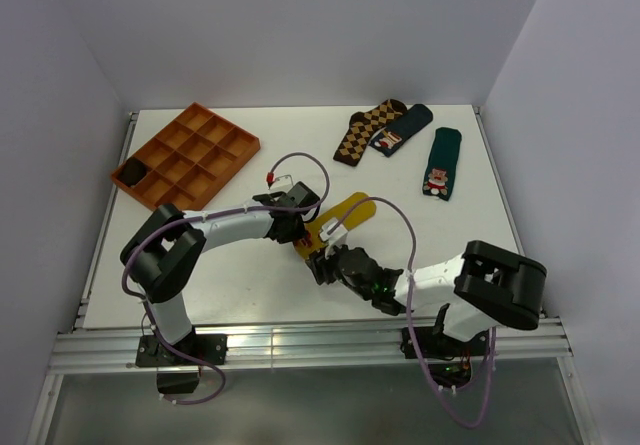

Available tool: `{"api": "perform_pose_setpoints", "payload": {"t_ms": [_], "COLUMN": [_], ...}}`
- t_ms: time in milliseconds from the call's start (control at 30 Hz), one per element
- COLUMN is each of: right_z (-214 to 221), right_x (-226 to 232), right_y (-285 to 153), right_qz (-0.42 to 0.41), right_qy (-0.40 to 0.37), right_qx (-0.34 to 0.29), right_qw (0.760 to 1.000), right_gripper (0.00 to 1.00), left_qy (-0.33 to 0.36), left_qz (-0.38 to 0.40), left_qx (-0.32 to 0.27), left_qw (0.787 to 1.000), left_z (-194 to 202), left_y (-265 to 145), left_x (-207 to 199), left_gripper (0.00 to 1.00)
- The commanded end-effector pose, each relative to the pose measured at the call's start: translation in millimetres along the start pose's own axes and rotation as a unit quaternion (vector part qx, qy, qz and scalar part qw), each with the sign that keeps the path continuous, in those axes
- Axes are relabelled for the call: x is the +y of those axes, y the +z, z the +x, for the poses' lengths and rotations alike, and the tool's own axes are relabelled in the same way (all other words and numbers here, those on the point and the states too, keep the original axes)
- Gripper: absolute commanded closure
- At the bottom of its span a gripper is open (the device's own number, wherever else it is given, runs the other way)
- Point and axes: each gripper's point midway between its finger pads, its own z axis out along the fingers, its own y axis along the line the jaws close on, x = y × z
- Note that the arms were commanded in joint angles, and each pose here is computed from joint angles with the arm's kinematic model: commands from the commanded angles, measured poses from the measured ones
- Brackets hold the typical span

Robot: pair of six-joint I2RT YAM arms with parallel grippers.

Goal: Roll the socks
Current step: Roll the sock at the center of the board.

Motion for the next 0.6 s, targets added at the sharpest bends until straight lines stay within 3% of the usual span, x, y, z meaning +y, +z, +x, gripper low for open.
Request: {"api": "perform_pose_setpoints", "payload": {"t_ms": [0, 567], "right_z": [-28, -7], "right_x": [5, 14], "right_y": [12, 39], "right_qz": [0.024, 0.027], "right_qy": [-0.027, -0.06], "right_qx": [-0.044, -0.011], "right_qw": [0.998, 0.998], "right_gripper": [0.43, 0.44], "left_qy": [0.021, 0.024], "left_qz": [-0.001, 0.012], "left_qx": [0.016, 0.024], "left_qw": [1.0, 0.999], "left_z": [3, 5], "left_y": [-4, -3], "left_x": [-2, -8], "left_gripper": [0.99, 1.0]}}
